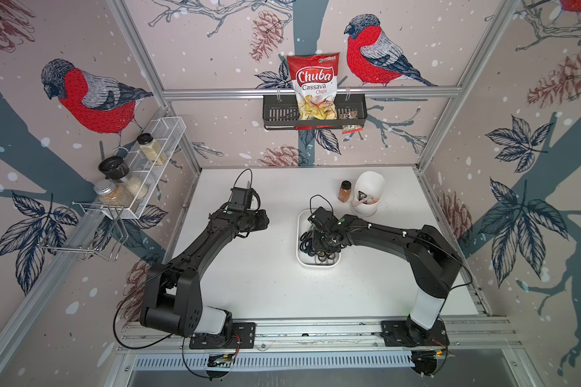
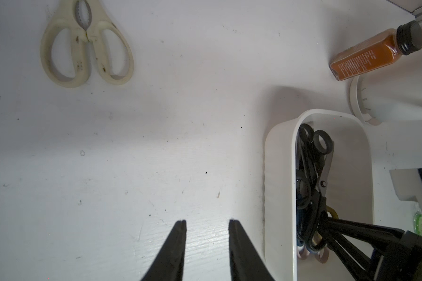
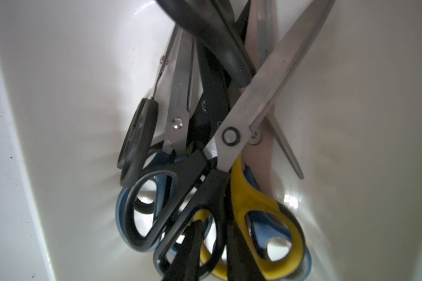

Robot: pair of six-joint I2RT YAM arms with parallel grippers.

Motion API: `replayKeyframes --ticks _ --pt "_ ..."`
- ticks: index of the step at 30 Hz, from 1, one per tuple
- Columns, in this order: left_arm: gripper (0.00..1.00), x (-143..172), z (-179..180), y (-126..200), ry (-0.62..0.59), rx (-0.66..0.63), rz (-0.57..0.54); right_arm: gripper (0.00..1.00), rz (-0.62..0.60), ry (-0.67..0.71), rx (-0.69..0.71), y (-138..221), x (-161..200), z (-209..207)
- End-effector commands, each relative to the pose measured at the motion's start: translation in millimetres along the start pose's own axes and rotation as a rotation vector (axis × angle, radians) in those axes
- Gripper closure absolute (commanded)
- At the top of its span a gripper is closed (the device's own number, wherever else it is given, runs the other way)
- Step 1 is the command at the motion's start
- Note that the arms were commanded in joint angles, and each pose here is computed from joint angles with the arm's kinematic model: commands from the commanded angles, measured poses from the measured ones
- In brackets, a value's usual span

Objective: Take the scissors out of the storage box
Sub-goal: Pick up the scissors from the storage box.

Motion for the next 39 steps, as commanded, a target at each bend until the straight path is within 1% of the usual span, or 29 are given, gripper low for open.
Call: replayKeyframes --ticks 1,7,9,14,16,17,22,29,33,39 --pt "0.65 -2.8 -3.9 2.1 0.012 0.022 -0.014 0.8 -0.032 0.011 0.023 2.5 -4.8 -4.3" --pt "0.65 0.1 -10.0 0.3 0.016 0.071 0.007 0.88 -0.055 0.035 0.026 11.7 -8.4 -6.7" --pt "0.65 11.0 -12.8 -5.7 0.022 0.106 0.045 0.91 -0.055 0.046 0.03 15.1 -7.9 -9.4" --pt "0.64 22.0 -36.8 -14.4 -0.005 0.201 0.112 1.0 -0.071 0.09 0.024 25.0 -8.0 -14.5" --pt "0.64 30.2 -46.8 -18.0 -0.029 0.213 0.144 1.0 -0.082 0.114 0.012 29.5 -10.0 -12.2" --pt "0.64 25.8 -56.0 -16.0 -0.047 0.227 0.138 1.0 -0.089 0.126 0.004 31.6 -11.2 -10.7" --pt "0.64 26.5 -86.8 -12.5 -0.093 0.265 0.155 1.0 -0.133 0.158 -0.028 41.4 -18.0 -4.1" --pt "0.64 36.0 -120.5 -16.2 -0.212 0.251 0.179 1.0 -0.166 0.16 -0.054 47.9 -25.1 3.5" --pt "0.65 44.0 -134.7 -21.8 -0.272 0.24 0.192 1.0 -0.193 0.169 -0.063 53.1 -31.2 8.6" --pt "0.66 44.5 -141.1 -27.7 -0.294 0.191 0.179 1.0 -0.214 0.182 -0.088 59.0 -37.7 17.7"
Point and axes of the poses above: each gripper's point midway between its finger pads, its own y axis back along the fingers, its own z axis along the line the jaws close on, x = y × z, the point moved 3 cm from there along y, back along the fingers, and after that the axes turned 6 degrees about -y, right-handed, at the moved point
